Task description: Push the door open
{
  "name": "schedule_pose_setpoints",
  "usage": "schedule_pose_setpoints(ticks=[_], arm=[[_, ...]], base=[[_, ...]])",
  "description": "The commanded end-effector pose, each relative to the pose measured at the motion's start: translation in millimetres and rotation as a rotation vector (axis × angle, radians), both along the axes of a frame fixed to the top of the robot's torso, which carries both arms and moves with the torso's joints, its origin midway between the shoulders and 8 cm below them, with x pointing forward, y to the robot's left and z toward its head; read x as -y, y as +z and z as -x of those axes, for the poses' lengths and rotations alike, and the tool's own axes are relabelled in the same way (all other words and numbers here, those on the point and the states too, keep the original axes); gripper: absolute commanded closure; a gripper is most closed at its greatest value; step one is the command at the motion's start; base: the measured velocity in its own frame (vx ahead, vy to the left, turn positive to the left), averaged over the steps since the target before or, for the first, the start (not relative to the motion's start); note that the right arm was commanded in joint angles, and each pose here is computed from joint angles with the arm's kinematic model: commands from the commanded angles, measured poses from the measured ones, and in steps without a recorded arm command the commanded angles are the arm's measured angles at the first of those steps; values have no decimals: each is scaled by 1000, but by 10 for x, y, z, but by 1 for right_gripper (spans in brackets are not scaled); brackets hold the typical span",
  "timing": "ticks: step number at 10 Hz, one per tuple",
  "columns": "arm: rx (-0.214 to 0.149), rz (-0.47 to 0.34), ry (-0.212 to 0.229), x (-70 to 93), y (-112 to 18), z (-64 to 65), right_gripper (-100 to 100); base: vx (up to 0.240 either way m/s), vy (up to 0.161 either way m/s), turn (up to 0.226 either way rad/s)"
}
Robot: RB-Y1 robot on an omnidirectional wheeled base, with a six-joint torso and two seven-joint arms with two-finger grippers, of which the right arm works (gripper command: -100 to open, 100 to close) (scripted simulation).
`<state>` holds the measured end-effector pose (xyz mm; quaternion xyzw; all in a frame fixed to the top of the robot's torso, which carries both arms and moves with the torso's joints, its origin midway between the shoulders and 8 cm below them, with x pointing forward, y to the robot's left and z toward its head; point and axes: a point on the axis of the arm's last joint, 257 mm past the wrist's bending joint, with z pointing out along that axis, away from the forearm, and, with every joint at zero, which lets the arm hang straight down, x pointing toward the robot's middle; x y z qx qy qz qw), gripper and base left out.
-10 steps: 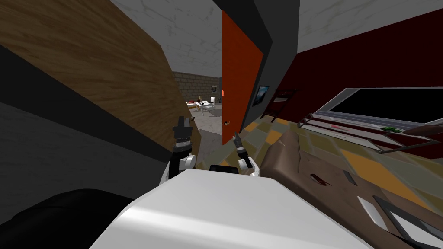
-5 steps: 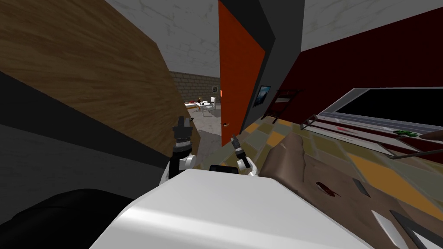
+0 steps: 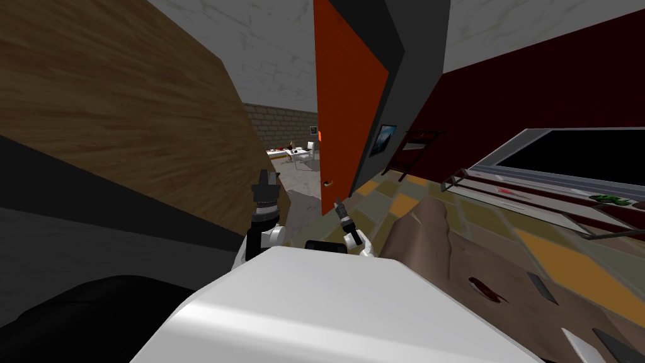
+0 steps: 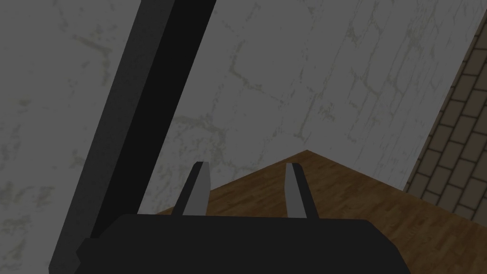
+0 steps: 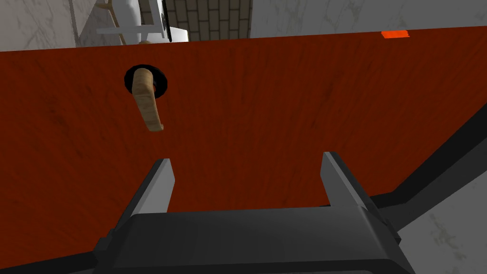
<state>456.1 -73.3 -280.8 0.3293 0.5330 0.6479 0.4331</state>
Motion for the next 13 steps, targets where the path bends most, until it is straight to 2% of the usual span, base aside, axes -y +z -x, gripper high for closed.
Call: schedule_pose_setpoints(ticks=[1,5,13], arm=[[-20,7,23,-68,-111,14,-100],[-64,24,71,-233,-370,68,-100],[-138,55,153,-492,-782,204,-100]], base=[[104,-83,34],[142,-89,39],[122,-73,31]])
